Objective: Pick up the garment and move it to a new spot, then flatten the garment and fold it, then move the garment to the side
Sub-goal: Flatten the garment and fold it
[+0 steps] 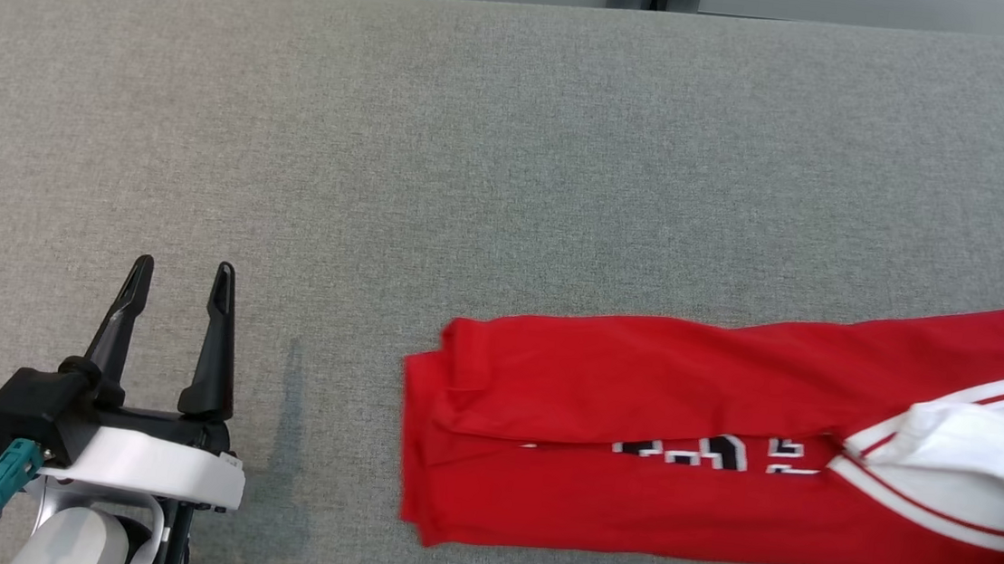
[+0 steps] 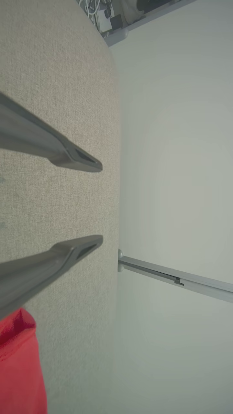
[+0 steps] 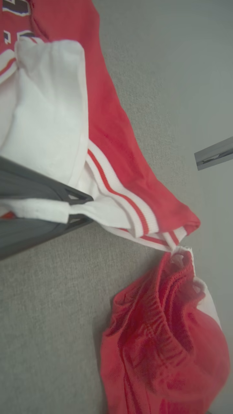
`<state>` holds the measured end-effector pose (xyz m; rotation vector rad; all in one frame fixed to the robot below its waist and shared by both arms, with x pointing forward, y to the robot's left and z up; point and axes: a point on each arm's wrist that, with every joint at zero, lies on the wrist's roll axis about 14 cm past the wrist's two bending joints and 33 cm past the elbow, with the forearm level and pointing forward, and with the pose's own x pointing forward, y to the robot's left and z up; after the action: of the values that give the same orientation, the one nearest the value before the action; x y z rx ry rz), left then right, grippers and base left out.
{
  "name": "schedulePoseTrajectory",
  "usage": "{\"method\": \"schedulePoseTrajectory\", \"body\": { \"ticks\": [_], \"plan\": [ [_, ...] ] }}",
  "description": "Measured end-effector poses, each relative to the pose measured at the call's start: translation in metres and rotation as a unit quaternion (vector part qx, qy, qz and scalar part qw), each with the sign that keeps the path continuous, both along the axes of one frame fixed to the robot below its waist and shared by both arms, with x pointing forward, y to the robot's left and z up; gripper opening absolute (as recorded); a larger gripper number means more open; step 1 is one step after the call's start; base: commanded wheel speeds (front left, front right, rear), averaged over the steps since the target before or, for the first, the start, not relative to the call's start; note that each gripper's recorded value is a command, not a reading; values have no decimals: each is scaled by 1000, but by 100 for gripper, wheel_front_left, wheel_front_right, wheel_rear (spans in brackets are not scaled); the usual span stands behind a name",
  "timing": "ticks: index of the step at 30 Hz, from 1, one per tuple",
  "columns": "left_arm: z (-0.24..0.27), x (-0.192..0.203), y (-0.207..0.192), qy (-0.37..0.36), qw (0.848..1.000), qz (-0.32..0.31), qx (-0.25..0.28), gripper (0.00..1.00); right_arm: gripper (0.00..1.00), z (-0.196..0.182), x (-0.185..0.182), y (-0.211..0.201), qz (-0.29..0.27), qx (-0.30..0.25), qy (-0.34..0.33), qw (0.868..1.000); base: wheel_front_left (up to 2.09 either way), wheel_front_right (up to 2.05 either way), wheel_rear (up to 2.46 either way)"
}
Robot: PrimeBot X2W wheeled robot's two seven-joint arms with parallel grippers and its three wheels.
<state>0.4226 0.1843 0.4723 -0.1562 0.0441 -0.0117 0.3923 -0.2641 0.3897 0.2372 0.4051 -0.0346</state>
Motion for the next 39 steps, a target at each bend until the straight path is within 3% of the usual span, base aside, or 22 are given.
{"method": "schedulePoseTrajectory", "body": {
  "ticks": [4, 7, 13, 18, 29, 39],
  "plan": [
    [1, -2, -1, -1, 1000, -3, 0, 100, 0, 17, 4, -31, -25, -26, -19, 999, 0, 0, 0],
    [2, -3, -1, -2, 1000, -3, 1, 100, 0, 25, 8, -29, -18, -23, -27, 999, 0, 0, 0],
    [6, -4, -2, -7, 1000, -4, 0, 100, 0, 47, 13, 7, 21, 20, -53, 998, 0, 0, 0],
    [10, -5, -7, -13, 1000, -13, -1, 100, 0, 82, 14, 56, 87, 67, -86, 990, 0, 0, 0],
    [15, -11, -12, -14, 1000, -21, -4, 100, 0, 103, -3, 187, 237, 171, -72, 954, 0, 0, 0],
    [10, -20, 4, -4, 1000, 8, -10, 100, 0, 90, -2, 281, 313, 255, -44, 914, 0, 0, 0]
  ]
}}
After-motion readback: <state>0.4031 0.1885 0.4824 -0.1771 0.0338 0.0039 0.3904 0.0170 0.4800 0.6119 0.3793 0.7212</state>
